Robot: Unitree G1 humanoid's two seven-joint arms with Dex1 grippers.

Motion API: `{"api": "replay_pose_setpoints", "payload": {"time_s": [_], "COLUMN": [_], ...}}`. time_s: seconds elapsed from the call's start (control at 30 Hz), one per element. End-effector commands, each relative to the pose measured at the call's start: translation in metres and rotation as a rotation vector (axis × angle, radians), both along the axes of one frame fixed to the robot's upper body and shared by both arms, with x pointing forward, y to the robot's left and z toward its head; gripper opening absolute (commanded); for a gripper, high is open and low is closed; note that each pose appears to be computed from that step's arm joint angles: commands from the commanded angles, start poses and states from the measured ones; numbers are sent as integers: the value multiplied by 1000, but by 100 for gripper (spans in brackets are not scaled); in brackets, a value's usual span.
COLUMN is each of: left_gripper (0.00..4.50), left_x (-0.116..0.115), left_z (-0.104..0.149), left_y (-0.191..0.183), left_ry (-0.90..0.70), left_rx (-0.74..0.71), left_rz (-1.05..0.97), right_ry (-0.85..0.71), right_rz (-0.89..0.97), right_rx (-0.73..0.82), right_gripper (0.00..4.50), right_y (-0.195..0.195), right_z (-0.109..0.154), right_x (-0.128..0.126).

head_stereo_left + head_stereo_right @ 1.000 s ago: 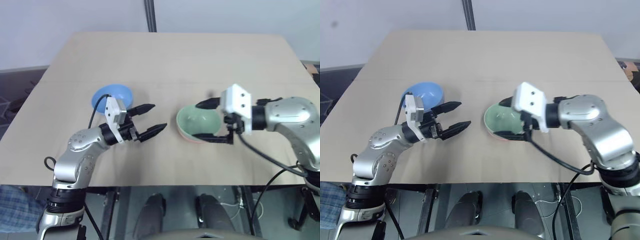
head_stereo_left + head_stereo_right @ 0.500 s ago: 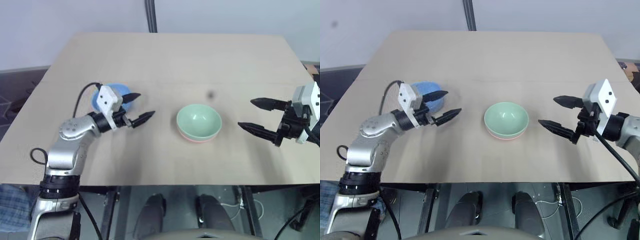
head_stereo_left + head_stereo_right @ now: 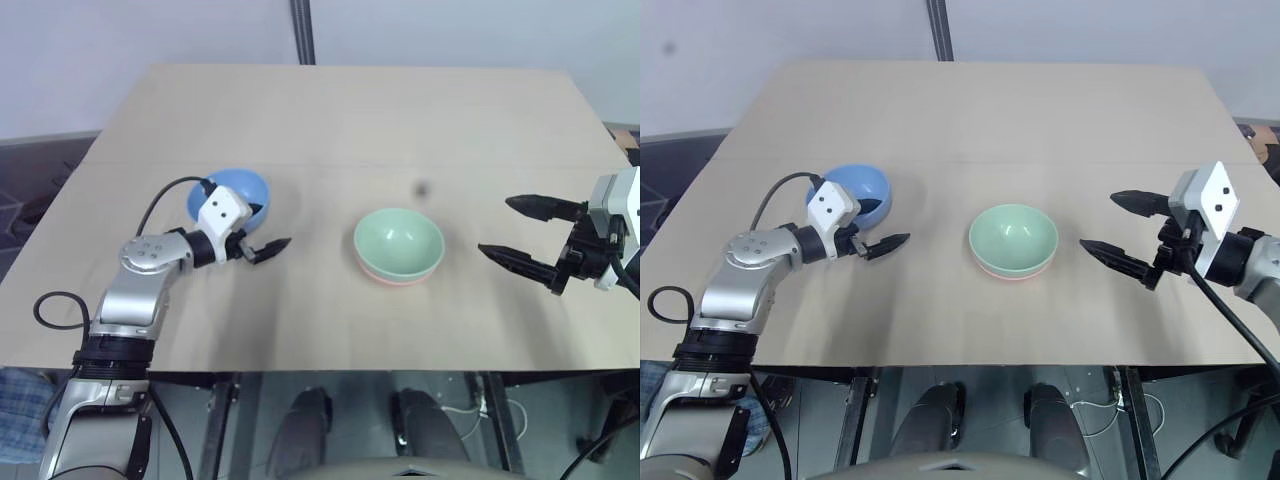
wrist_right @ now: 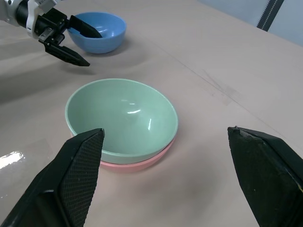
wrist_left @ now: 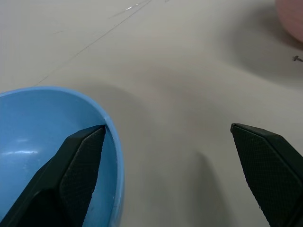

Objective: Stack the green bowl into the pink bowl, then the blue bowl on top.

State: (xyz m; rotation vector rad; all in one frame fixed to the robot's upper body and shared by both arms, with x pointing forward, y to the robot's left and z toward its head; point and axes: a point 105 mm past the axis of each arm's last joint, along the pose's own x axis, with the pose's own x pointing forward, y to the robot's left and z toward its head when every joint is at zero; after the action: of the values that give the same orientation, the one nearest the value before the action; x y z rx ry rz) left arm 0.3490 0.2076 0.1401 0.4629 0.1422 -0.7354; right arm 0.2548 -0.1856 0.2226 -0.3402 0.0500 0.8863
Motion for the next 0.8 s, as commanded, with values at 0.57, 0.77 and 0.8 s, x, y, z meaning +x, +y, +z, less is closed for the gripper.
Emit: {"api": "replay_pose_setpoints", "payload": {"time_s": [0.57, 0.77, 0.8], "left_gripper": [107, 9, 9], "left_x": [3, 2, 0], "left_z": [-4, -4, -1], "left_y": [24, 22, 17], "left_ry": [1, -4, -5], "left_rx": [75, 85, 82], "left_rz": [108, 81, 46], "right_ry": [-34, -29, -29], "right_rz": [8, 7, 8], "right_rx": [-20, -22, -22], "right_gripper": [450, 450, 450], "right_y": [-1, -1, -1], "right_z": [4, 3, 3], "right_x": [2, 2, 2]}}
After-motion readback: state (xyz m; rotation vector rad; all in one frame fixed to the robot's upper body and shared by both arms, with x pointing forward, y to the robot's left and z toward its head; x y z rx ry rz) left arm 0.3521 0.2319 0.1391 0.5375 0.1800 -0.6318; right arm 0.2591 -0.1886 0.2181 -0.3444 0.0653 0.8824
